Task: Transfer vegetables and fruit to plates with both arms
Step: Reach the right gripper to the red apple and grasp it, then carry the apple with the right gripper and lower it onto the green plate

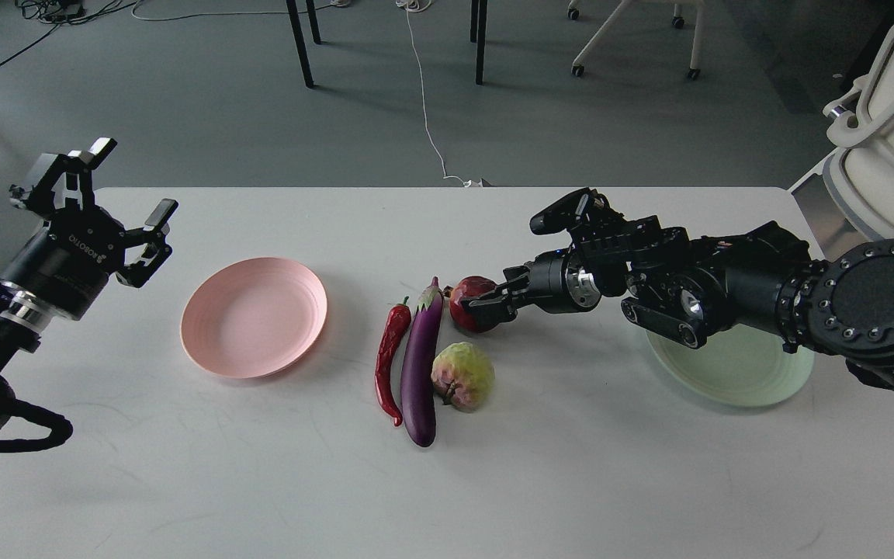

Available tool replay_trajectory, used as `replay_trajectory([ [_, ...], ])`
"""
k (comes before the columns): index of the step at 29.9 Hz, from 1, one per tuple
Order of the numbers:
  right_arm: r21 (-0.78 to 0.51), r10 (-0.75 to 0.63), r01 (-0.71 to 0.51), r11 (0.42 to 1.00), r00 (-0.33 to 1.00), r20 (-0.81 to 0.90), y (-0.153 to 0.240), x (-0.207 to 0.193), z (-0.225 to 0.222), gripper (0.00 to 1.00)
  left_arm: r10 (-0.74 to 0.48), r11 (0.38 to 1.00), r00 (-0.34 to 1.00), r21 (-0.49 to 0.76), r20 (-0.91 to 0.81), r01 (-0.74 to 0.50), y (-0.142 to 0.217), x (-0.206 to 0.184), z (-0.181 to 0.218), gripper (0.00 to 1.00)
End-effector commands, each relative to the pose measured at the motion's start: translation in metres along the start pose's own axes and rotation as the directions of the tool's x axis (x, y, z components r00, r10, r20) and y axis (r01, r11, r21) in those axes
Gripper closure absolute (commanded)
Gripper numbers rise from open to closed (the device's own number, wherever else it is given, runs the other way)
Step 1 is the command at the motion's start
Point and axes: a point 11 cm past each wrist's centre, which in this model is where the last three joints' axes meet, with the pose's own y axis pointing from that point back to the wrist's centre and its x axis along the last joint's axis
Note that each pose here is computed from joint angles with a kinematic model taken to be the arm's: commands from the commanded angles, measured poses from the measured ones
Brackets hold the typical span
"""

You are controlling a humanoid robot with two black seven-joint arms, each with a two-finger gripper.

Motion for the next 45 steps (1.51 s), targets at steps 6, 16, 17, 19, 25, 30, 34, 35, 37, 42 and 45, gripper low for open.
replay_trajectory([
  [6, 0.0, -0.006, 0.006, 1.0, 1.0, -0.004, 0.0, -0.002, 0.0, 0.46, 0.004, 1.0, 1.0, 0.003, 0.013, -0.004, 0.002, 0.003, 0.004, 0.01],
  [16, 0.035, -0.009, 0.01, 0.999, 1.0, -0.025, 0.002, 0.013, -0.014, 0.58, 0.003, 1.0, 1.0, 0.004, 0.013, -0.003, 0.002, 0.003, 0.004, 0.01],
  [17, 0.057, -0.012, 0.014, 0.998, 0.999, -0.041, 0.003, 0.02, -0.024, 0.58, 0.004, 1.0, 1.0, 0.002, 0.015, -0.004, 0.002, 0.003, 0.005, 0.01],
  [19, 0.103, -0.03, 0.037, 0.994, 0.997, -0.068, 0.005, 0.028, -0.043, 0.57, 0.005, 1.0, 1.0, -0.004, 0.015, -0.005, 0.002, 0.004, 0.007, 0.01],
  [25, -0.031, -0.038, 0.034, 0.999, 0.993, -0.113, 0.09, 0.042, 0.023, 0.57, -0.003, 1.0, 1.0, -0.011, 0.011, 0.003, 0.001, 0.002, 0.009, 0.01],
  [30, -0.16, -0.077, 0.054, 0.986, 0.987, -0.141, 0.157, 0.022, 0.077, 0.57, -0.005, 1.0, 1.0, -0.012, 0.008, 0.005, 0.001, 0.001, 0.008, 0.01],
  [34, -0.258, -0.127, 0.089, 0.962, 0.982, -0.137, 0.203, -0.008, 0.113, 0.57, -0.015, 1.0, 1.0, -0.014, 0.005, 0.015, 0.0, -0.002, 0.008, 0.01],
  [35, -0.276, -0.139, 0.097, 0.956, 0.981, -0.135, 0.212, -0.014, 0.119, 0.57, -0.016, 1.0, 1.0, -0.015, 0.006, 0.016, 0.0, -0.002, 0.009, 0.01],
  [37, -0.304, -0.157, 0.118, 0.945, 0.982, -0.107, 0.225, -0.033, 0.129, 0.56, -0.015, 1.0, 1.0, -0.014, 0.005, 0.015, 0.0, -0.002, 0.008, 0.01],
  [42, -0.321, -0.187, 0.164, 0.933, 0.982, -0.039, 0.233, -0.068, 0.14, 0.51, -0.017, 1.0, 1.0, -0.013, -0.004, 0.017, -0.001, -0.004, 0.005, 0.01],
  [45, -0.32, -0.2, 0.185, 0.929, 0.98, -0.015, 0.23, -0.085, 0.143, 0.47, -0.018, 1.0, 1.0, -0.008, -0.006, 0.018, -0.001, -0.005, 0.003, 0.01],
])
